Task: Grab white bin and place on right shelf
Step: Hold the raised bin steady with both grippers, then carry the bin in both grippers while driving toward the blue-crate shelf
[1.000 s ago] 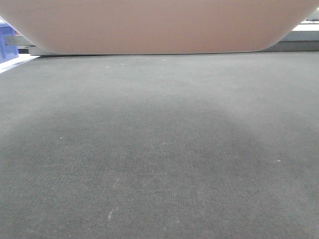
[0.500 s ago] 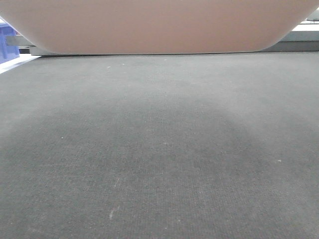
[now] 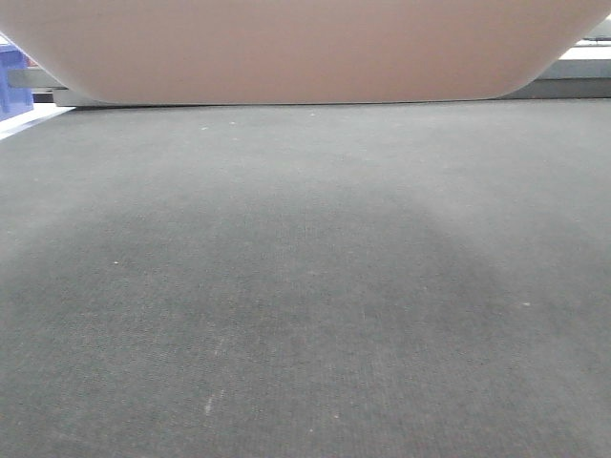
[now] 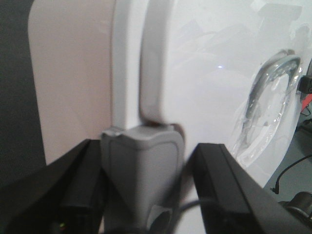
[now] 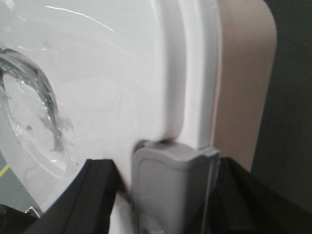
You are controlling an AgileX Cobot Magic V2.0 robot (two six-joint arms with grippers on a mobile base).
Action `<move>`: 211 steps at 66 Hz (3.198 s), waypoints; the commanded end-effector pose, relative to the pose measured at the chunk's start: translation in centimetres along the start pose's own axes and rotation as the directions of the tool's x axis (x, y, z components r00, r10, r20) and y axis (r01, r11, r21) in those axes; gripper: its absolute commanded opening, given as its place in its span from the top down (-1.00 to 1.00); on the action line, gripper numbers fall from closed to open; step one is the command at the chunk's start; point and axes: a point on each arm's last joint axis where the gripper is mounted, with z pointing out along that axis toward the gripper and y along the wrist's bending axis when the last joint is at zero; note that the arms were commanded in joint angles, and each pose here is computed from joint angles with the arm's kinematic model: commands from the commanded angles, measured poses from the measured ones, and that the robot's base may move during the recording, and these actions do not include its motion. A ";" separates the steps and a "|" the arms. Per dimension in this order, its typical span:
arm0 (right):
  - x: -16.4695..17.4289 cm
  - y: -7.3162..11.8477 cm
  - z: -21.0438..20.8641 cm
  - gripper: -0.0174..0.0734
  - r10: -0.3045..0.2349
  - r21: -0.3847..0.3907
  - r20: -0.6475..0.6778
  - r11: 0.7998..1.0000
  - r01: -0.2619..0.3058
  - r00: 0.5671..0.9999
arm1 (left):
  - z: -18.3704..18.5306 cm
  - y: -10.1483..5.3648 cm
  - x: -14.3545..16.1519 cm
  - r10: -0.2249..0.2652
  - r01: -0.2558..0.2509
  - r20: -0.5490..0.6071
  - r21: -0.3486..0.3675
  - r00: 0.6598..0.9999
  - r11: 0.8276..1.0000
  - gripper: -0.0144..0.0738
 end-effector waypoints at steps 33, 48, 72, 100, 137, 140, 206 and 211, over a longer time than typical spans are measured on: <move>-1.0 2.9 -0.8 -0.26 0.023 -0.223 0.059 0.975 -0.009 0.998 | -0.8 -2.8 -1.2 -0.013 -0.003 0.086 0.183 0.996 0.983 0.13; -1.0 2.9 -0.8 -0.26 0.023 -0.223 0.059 0.975 -0.009 0.998 | -0.8 -2.8 -1.2 -0.013 -0.003 0.086 0.183 0.996 0.983 0.13; -1.0 2.9 -0.8 -0.26 0.023 -0.223 0.059 0.975 -0.009 0.998 | -0.9 -2.9 -1.3 -0.015 -0.002 0.090 0.190 0.996 0.982 0.13; -1.0 2.9 -0.8 -0.26 0.023 -0.222 0.060 0.975 -0.010 0.998 | -0.9 -2.9 -1.3 -0.015 -0.002 0.090 0.190 0.996 0.982 0.13; -1.0 2.9 -0.8 -0.26 0.023 -0.222 0.060 0.975 -0.010 0.998 | -0.9 -2.9 -1.3 -0.015 -0.002 0.090 0.190 0.996 0.982 0.13; -1.0 2.9 -0.8 -0.26 0.023 -0.222 0.060 0.975 -0.010 0.998 | -0.9 -2.9 -1.3 -0.015 -0.002 0.090 0.190 0.996 0.982 0.13; -1.0 2.9 -0.8 -0.26 0.023 -0.222 0.060 0.975 -0.010 0.998 | -0.9 -2.9 -1.3 -0.015 -0.002 0.090 0.190 0.996 0.982 0.13; -1.0 2.9 -0.8 -0.26 0.023 -0.222 0.060 0.975 -0.010 0.998 | -0.9 -2.9 -1.3 -0.015 -0.002 0.090 0.190 0.996 0.982 0.13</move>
